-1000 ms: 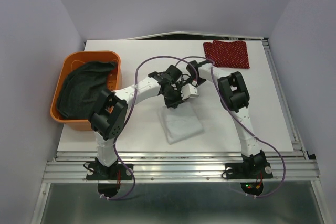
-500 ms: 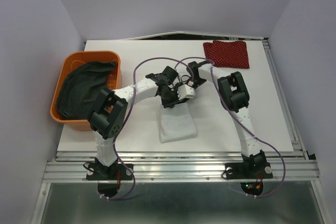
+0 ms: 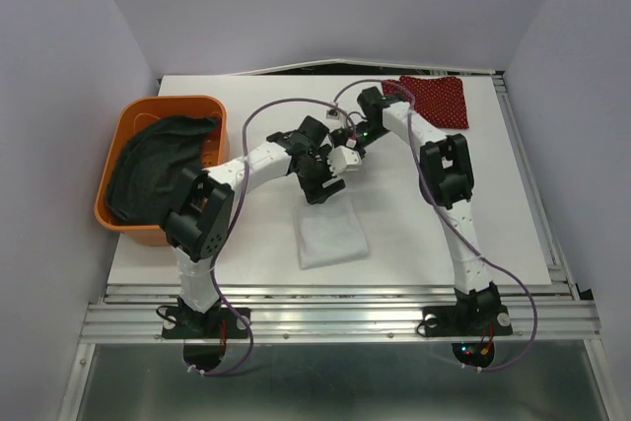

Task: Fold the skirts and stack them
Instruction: Fold the skirt, then neatly place the folded skirt to the corner

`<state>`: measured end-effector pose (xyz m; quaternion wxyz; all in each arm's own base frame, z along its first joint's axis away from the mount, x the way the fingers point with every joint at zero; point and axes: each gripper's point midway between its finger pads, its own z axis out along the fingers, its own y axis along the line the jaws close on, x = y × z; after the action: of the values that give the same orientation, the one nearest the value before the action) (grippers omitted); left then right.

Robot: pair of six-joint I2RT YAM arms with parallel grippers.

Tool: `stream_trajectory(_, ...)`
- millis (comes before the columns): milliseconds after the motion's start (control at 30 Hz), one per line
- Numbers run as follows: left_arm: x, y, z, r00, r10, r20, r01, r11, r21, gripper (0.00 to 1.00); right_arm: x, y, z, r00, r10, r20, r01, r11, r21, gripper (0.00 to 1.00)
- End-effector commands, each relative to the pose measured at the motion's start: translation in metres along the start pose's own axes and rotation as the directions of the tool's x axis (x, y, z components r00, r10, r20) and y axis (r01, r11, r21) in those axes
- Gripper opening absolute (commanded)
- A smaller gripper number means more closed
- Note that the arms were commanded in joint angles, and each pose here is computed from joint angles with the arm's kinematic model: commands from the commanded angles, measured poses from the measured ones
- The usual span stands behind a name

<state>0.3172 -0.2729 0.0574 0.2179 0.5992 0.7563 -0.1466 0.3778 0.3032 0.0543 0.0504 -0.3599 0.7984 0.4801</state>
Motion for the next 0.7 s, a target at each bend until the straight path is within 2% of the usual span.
stream_trajectory(0,-0.064,0.02,-0.083,0.983,-0.017,0.184,0.046,0.987,-0.154,0.9,-0.044,-0.024,-0.073,0.989,-0.066,0.135,0.034,0.974,0.226,0.69)
stream_trajectory(33,-0.067,0.023,-0.093,0.979,-0.034,0.201,0.071,0.981,-0.179,0.92,-0.053,-0.008,-0.086,0.983,-0.103,0.155,0.061,0.966,0.251,0.69)
stream_trajectory(67,-0.073,0.021,-0.111,0.966,-0.075,0.247,0.124,0.974,-0.192,0.98,-0.048,-0.008,-0.093,0.983,-0.083,0.165,0.037,0.964,0.263,0.7)
stream_trajectory(133,-0.075,0.017,-0.123,0.947,-0.134,0.292,0.195,0.962,-0.191,0.98,-0.044,0.003,-0.101,0.983,-0.071,0.167,0.019,0.956,0.291,0.71)
stream_trajectory(167,-0.078,0.011,-0.134,0.932,-0.161,0.326,0.229,0.956,-0.182,0.98,-0.047,0.025,-0.114,0.978,-0.092,0.187,0.032,0.952,0.304,0.73)
stream_trajectory(200,-0.072,-0.004,-0.127,0.91,-0.247,0.333,0.298,0.948,-0.111,0.98,-0.028,0.028,-0.106,0.982,-0.005,0.188,-0.049,0.958,0.282,0.73)
stream_trajectory(267,-0.058,-0.028,-0.117,0.884,-0.335,0.325,0.36,0.933,-0.017,0.98,-0.024,0.057,-0.115,0.967,0.022,0.255,-0.093,0.958,0.271,0.74)
stream_trajectory(300,-0.056,-0.038,-0.114,0.868,-0.371,0.331,0.383,0.923,0.03,0.99,0.011,0.054,-0.098,0.964,0.131,0.23,-0.186,0.954,0.237,0.75)
stream_trajectory(333,-0.064,-0.048,-0.113,0.832,-0.416,0.368,0.411,0.907,0.098,0.98,0.022,0.058,-0.095,0.957,0.164,0.241,-0.22,0.949,0.227,0.75)
stream_trajectory(400,-0.056,-0.062,-0.103,0.794,-0.458,0.4,0.437,0.887,0.148,0.9,0.053,0.07,-0.086,0.93,0.256,0.265,-0.313,0.928,0.2,0.81)
stream_trajectory(433,-0.046,-0.075,-0.095,0.761,-0.531,0.374,0.494,0.847,0.197,0.8,0.069,0.073,-0.08,0.906,0.318,0.281,-0.377,0.908,0.186,0.86)
stream_trajectory(467,-0.054,-0.072,-0.099,0.738,-0.542,0.401,0.503,0.839,0.207,0.77,0.07,0.073,-0.08,0.905,0.319,0.281,-0.377,0.907,0.186,0.88)
stream_trajectory(500,-0.042,-0.078,-0.087,0.726,-0.575,0.376,0.531,0.817,0.224,0.75,0.069,0.075,-0.081,0.887,0.334,0.318,-0.404,0.896,0.185,0.88)
stream_trajectory(533,-0.046,-0.081,-0.086,0.712,-0.588,0.383,0.531,0.808,0.254,0.7,0.086,0.071,-0.072,0.876,0.374,0.306,-0.438,0.881,0.177,0.89)
stream_trajectory(667,-0.03,-0.087,-0.06,0.699,-0.649,0.301,0.58,0.761,0.291,0.65,0.102,0.061,-0.057,0.817,0.47,0.335,-0.535,0.834,0.136,0.89)
